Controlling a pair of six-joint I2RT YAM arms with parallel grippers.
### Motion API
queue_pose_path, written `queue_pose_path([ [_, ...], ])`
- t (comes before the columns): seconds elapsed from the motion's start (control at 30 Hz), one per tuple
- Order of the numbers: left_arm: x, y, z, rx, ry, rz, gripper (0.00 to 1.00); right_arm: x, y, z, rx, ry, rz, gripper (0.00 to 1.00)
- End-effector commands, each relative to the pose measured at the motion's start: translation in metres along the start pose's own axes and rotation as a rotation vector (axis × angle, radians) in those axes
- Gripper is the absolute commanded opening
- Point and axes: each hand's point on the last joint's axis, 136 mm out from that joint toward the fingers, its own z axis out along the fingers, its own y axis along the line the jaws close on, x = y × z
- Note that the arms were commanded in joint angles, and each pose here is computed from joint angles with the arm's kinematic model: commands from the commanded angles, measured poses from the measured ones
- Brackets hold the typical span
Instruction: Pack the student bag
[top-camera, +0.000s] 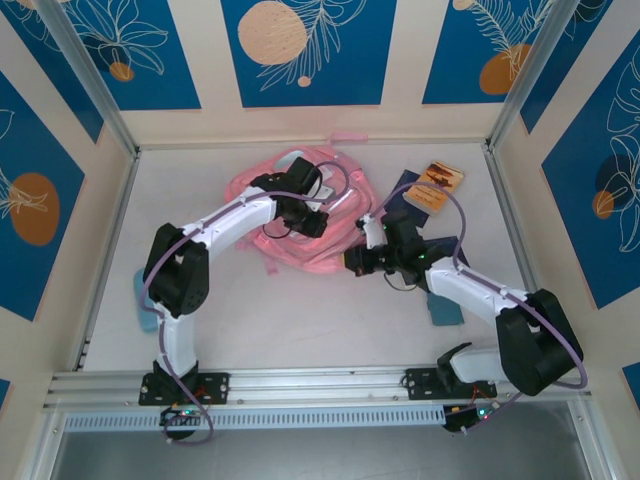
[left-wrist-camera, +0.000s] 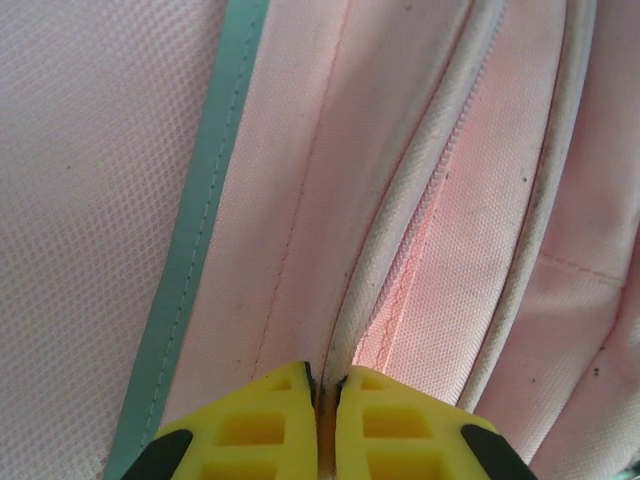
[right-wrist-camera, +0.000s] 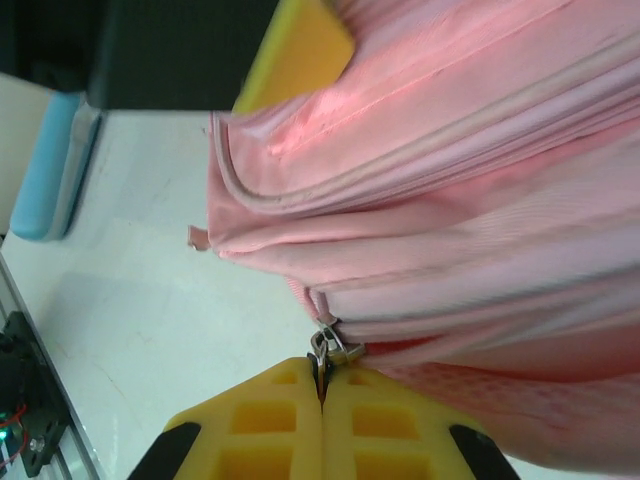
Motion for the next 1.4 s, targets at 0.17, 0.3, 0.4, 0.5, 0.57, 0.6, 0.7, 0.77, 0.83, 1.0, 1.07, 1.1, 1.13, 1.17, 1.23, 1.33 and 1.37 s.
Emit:
queue_pose_path([
  [0.17,-0.038,0.012,-0.006,0.009,-0.170,-0.121,0.01,0.024,0.034,0.039,-0.079,0.048,0.077,0.00],
  [0.3,-0.029,0.018,-0.015,0.023,-0.183,-0.117,0.00,0.016,0.021,0.029,-0.031,-0.008,0.163,0.05],
  [0.4,-0.020,0.018,-0.021,0.033,-0.183,-0.086,0.01,0.009,0.005,0.010,0.024,-0.039,0.260,0.22],
  [0.5,-0.015,0.016,-0.030,0.042,-0.198,-0.059,0.00,0.000,-0.009,-0.011,0.048,-0.064,0.361,0.43],
  [0.57,-0.013,0.014,-0.037,0.043,-0.214,-0.047,0.00,-0.008,-0.018,-0.025,0.051,-0.084,0.434,0.53],
  [0.6,-0.014,0.014,-0.040,0.042,-0.223,-0.045,0.00,-0.011,-0.022,-0.030,0.048,-0.091,0.470,0.57],
  [0.7,-0.014,0.015,-0.050,0.033,-0.251,-0.041,0.00,-0.024,-0.031,-0.041,0.021,-0.101,0.566,0.66],
  [0.77,-0.016,0.013,-0.056,0.038,-0.270,-0.039,0.00,-0.034,-0.031,-0.043,-0.004,-0.104,0.590,0.69],
  [0.83,-0.018,0.011,-0.061,0.044,-0.286,-0.038,0.00,-0.045,-0.029,-0.042,-0.038,-0.106,0.587,0.71],
  [1.0,-0.017,0.010,-0.065,0.047,-0.295,-0.038,0.00,-0.062,-0.022,-0.026,-0.132,-0.079,0.614,0.72],
  [1.07,-0.017,0.010,-0.065,0.046,-0.297,-0.040,0.00,-0.064,-0.024,-0.017,-0.156,-0.079,0.631,0.73],
  [1.1,-0.017,0.010,-0.065,0.046,-0.299,-0.041,0.00,-0.065,-0.026,-0.014,-0.164,-0.080,0.634,0.73],
  [1.13,-0.017,0.010,-0.066,0.047,-0.299,-0.042,0.00,-0.065,-0.026,-0.010,-0.169,-0.078,0.635,0.75],
  [1.17,-0.017,0.010,-0.066,0.047,-0.300,-0.042,0.00,-0.067,-0.027,-0.006,-0.175,-0.076,0.635,0.76],
  [1.23,-0.016,0.010,-0.066,0.048,-0.298,-0.046,0.00,-0.070,-0.025,-0.001,-0.198,-0.072,0.627,0.77],
  [1.33,-0.015,0.010,-0.068,0.048,-0.297,-0.066,0.00,-0.079,-0.015,0.004,-0.268,-0.077,0.584,0.76],
  [1.37,-0.015,0.009,-0.070,0.056,-0.291,-0.089,0.00,-0.082,-0.010,0.005,-0.292,-0.076,0.566,0.76],
])
